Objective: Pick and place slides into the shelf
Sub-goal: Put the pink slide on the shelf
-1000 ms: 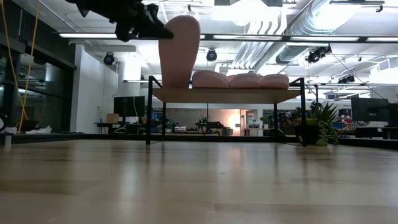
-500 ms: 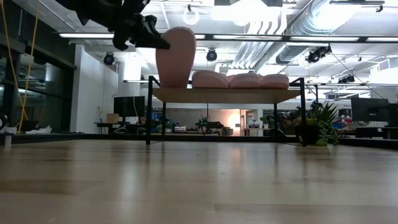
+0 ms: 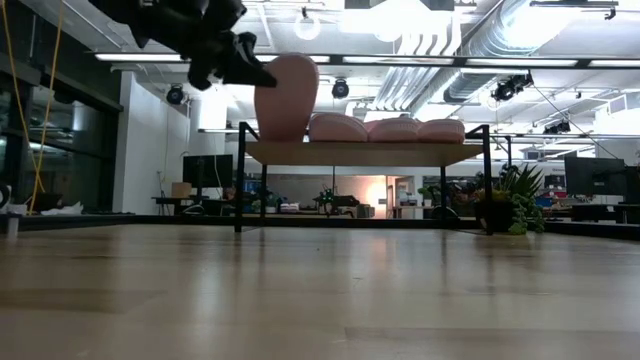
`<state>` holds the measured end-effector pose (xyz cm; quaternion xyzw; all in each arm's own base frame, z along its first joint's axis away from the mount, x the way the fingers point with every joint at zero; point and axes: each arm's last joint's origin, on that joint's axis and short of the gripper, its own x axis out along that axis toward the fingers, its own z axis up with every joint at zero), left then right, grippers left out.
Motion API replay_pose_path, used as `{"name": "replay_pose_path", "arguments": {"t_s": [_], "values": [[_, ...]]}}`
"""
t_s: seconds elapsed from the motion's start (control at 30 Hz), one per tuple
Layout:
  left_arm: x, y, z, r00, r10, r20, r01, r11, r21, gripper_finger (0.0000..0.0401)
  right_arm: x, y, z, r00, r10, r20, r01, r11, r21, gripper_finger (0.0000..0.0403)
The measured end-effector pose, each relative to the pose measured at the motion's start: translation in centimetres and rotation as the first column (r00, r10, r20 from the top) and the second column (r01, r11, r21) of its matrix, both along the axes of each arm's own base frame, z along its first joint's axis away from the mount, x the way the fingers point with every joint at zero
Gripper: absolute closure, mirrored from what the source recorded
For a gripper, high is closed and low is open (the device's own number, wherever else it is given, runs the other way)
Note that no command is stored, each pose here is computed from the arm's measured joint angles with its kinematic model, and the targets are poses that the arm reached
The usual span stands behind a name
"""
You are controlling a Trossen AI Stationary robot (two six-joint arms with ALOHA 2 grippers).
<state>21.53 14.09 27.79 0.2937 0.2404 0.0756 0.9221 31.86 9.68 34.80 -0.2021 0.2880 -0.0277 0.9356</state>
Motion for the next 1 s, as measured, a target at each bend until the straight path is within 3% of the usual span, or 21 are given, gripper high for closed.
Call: {"name": "replay_pose_path", "arguments": {"t_s": [0.27, 0.57, 0.8, 1.0], "values": [[0.0, 2.0, -1.3, 1.000, -0.028, -0.003, 0.028, 0.997, -0.070, 0.0373, 0.0, 0.1, 0.0, 1.000, 0.027, -0.006, -0.026, 0.999, 0.019, 0.0269], [-0.2, 2.0, -1.5, 1.000, -0.020, -0.021, 0.018, 0.997, -0.077, 0.0365, 0.0, 0.1, 0.0, 1.000, 0.025, -0.005, -0.025, 0.999, 0.023, 0.0269], [-0.6, 2.4, -2.0, 0.996, 0.037, -0.084, -0.042, 0.997, -0.062, 0.0372, 0.0, 0.1, 0.0, 1.000, 0.024, -0.005, -0.023, 0.999, 0.026, 0.0269], [-0.9, 2.6, -2.1, 0.994, 0.061, -0.087, -0.069, 0.994, -0.090, 0.0352, 0.0, 0.1, 0.0, 1.000, 0.023, -0.004, -0.023, 0.999, 0.026, 0.0269]]}}
